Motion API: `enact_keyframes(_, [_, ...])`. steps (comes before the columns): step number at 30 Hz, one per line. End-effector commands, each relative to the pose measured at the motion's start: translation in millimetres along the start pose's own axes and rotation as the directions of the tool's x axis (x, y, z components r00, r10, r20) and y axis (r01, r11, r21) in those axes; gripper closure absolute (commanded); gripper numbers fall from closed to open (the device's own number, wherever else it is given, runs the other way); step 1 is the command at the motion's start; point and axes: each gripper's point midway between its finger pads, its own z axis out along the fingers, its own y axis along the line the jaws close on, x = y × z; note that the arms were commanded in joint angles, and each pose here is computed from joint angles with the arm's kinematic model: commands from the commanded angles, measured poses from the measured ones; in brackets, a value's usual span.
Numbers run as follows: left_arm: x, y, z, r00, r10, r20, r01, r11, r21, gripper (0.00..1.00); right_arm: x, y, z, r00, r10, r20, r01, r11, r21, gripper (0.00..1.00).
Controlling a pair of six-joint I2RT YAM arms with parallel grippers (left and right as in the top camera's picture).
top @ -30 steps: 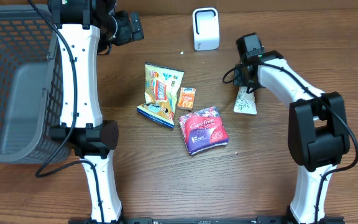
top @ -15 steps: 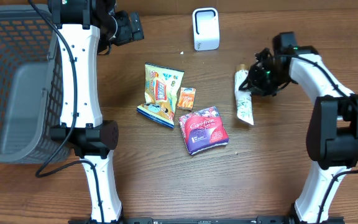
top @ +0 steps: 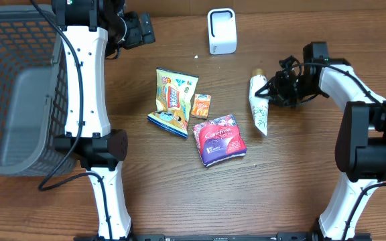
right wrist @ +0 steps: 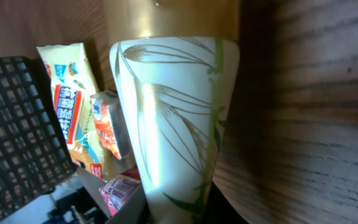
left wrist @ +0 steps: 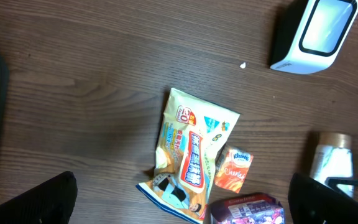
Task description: Scan the item barcode
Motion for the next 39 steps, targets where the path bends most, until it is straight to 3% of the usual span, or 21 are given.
enact_keyframes(1, [-1.1,0.1,-5.9,1.0,0.001,0.015,-0.001,1.0,0.001,0.0,8.6,16.3,-7.5,0.997,0.072,-0.006,-0.072,0.993,-0.088,0.82])
enact_keyframes(4, [-1.1,0.1,-5.9,1.0,0.001,0.015,-0.001,1.0,0.001,0.0,10.6,10.4,-5.3,0.996,0.085,-0.007,-0.085,0.993,-0.077,0.82])
enact_keyframes(6, [-1.1,0.1,-5.9,1.0,0.001,0.015,-0.001,1.0,0.001,0.0,2.4,-10.0,-7.7,0.992,0.117,0.047,-0.118,0.993,0.026,0.81])
enact_keyframes(8, [-1.1,0.1,-5.9,1.0,0.001,0.015,-0.001,1.0,0.001,0.01,-10.1,-45.6,-19.8,0.976,0.163,0.144,-0.19,0.962,0.197,0.6])
enact_keyframes(13, [-1.1,0.1,-5.9,1.0,0.001,0.015,-0.001,1.0,0.001,0.0,-24.8,-85.1,-68.7,0.952,0.15,0.266,-0.264,0.84,0.473,0.44])
enact_keyframes(17, [-1.1,0.1,-5.9,1.0,0.001,0.015,-0.001,1.0,0.001,0.01,-32.6,-67.7,-109.5,0.955,0.089,0.282,-0.244,0.775,0.583,0.42])
enact_keyframes(22, [-1.1,0.1,-5.9,1.0,0.001,0.015,-0.001,1.0,0.001,0.01,-31.3,-29.9,-129.1,0.966,0.035,0.257,-0.191,0.769,0.61,0.37])
enact_keyframes(25, [-1.1,0.1,-5.9,1.0,0.001,0.015,-0.001,1.0,0.001,0.0,-17.5,-11.7,-117.3,0.98,0.017,0.199,-0.142,0.764,0.63,0.36])
enact_keyframes(31, [-1.1,0.1,-5.9,1.0,0.001,0.015,-0.001,1.0,0.001,0.0,20.8,-13.7,-100.3,0.991,0.001,0.137,-0.113,0.577,0.809,0.32])
enact_keyframes(35, [-1.1,0.1,-5.9,1.0,0.001,0.015,-0.001,1.0,0.001,0.0,30.9,-14.2,-78.3,0.993,-0.051,0.105,-0.063,0.519,0.852,0.3])
enact_keyframes(39, [-1.1,0.0,-6.1,1.0,0.001,0.015,-0.001,1.0,0.001,0.0,39.1,-26.4,-66.2,0.986,-0.054,0.157,-0.116,0.446,0.888,0.3])
